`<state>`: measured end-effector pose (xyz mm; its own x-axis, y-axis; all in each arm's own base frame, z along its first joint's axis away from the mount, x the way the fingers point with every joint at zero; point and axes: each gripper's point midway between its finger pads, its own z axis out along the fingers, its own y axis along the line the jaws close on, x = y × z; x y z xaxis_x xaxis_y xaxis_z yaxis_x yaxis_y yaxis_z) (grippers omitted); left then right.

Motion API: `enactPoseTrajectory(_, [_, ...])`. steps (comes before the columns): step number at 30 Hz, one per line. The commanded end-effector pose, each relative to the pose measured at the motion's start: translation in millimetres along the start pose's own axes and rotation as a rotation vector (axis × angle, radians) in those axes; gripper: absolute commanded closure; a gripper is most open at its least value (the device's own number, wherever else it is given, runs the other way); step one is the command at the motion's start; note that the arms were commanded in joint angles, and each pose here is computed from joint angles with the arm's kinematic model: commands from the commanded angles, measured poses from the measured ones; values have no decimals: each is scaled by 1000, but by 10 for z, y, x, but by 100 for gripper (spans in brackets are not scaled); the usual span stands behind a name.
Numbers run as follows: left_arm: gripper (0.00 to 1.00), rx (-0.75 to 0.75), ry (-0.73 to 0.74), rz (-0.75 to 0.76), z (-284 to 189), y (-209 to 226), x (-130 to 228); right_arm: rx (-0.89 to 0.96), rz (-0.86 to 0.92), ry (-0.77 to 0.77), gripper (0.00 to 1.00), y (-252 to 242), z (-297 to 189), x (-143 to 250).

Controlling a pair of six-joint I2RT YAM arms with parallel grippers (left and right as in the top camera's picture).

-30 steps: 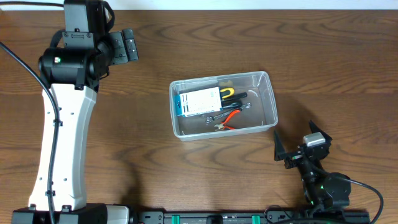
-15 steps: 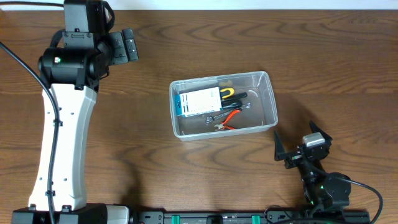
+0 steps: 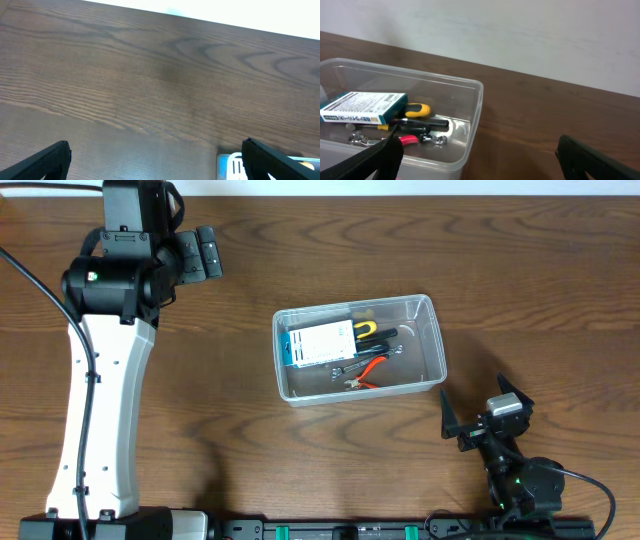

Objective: Pack container

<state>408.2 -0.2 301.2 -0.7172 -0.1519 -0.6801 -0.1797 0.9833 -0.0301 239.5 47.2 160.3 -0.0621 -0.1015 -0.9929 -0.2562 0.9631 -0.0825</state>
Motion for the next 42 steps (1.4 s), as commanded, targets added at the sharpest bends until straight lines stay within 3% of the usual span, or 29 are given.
enactPoseTrajectory(1, [2,-12,0,-5,14,31,-2,4,-19,-8,1,-6,-1,-1])
enactPoseTrajectory(8, [2,-14,0,-4,7,37,3,4,-19,-8,1,-6,-1,-1])
enactPoseTrajectory(12, [2,-8,-61,-11,-231,65,-75,4,-19,-8,1,-6,-1,-1])
enactPoseTrajectory(21, [2,61,-425,-66,-1715,245,-260,4,-19,-8,1,-6,-1,-1])
enactPoseTrajectory(27, [2,77,-645,-104,-2688,478,-20,4,-19,-8,1,-6,-1,-1])
enactPoseTrajectory(31, [2,91,-728,-119,-3042,586,251,4,-19,-8,1,-6,-1,-1])
enactPoseTrajectory(36, [2,86,-744,-125,-3052,685,674,4,-19,-8,1,-6,-1,-1])
enactPoseTrajectory(42, [2,72,-668,-112,-2587,716,1177,4,-19,-8,1,-6,-1,-1])
